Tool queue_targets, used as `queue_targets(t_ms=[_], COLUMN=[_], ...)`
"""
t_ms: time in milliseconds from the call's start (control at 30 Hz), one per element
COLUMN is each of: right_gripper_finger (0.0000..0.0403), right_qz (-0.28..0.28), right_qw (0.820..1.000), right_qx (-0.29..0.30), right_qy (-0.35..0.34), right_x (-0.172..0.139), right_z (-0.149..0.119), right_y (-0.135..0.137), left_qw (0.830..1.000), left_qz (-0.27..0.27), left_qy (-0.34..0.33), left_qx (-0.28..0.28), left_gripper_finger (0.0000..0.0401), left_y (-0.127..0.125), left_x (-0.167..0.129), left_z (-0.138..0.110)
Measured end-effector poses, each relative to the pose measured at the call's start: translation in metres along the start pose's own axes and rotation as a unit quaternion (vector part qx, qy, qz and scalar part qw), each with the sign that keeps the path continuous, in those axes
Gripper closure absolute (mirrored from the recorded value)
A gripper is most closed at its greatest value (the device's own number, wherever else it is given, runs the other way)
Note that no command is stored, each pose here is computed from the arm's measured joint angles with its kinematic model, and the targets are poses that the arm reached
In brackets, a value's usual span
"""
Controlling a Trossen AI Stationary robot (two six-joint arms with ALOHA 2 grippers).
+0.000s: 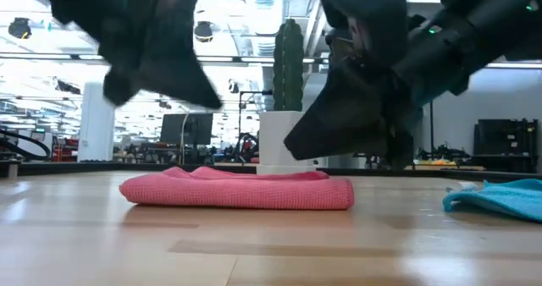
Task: Fold microfiber towels
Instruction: Fold the pink microfiber cloth
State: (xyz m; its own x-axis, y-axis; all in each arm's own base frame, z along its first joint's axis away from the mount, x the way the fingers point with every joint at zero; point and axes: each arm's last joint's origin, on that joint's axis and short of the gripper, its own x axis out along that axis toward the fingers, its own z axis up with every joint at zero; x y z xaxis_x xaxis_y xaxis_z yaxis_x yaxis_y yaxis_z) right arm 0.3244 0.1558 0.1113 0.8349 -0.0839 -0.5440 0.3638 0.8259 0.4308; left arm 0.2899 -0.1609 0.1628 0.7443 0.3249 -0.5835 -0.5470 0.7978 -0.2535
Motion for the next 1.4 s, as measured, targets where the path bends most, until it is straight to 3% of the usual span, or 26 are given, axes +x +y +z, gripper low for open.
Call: queue_targets(t_ms=[67,233,367,567,733,967,1400], right_gripper_finger=[0.0310,0.0306,0.0273,0.0201,0.0176,0.0193,0.0226], right_qz=[-0.015,-0.081,-0.090,-0.130,-0.148,-0.154,-0.178], right_qw=[1.000,0.994,0.993,0.986,0.980,0.975,0.970], right_qx=[-0.003,0.062,0.052,0.051,0.062,0.062,0.079], right_qy=[0.004,0.024,0.053,0.090,0.116,0.144,0.147], right_x=[-0.005,-0.019,-0.025,-0.022,-0.008,0.024,0.039], right_z=[0.008,0.039,0.069,0.101,0.103,0.091,0.090], right_y=[-0.003,-0.022,-0.040,-0.071,-0.086,-0.087,-0.090], left_qw=[1.000,0.996,0.993,0.987,0.984,0.985,0.986], left_qz=[0.006,0.056,0.065,0.040,0.068,0.071,0.083], left_qy=[-0.021,-0.063,-0.030,0.019,0.014,0.026,0.064], left_qx=[0.003,-0.029,-0.091,-0.152,-0.163,-0.152,-0.128], left_gripper_finger=[0.0401,0.0401,0.0383,0.0321,0.0274,0.0225,0.0218], left_y=[0.002,0.029,0.060,0.097,0.115,0.125,0.131], left_x=[-0.009,-0.013,0.006,0.030,0.037,0.047,0.054], left_z=[0.011,0.028,0.026,0.014,0.015,0.021,0.014])
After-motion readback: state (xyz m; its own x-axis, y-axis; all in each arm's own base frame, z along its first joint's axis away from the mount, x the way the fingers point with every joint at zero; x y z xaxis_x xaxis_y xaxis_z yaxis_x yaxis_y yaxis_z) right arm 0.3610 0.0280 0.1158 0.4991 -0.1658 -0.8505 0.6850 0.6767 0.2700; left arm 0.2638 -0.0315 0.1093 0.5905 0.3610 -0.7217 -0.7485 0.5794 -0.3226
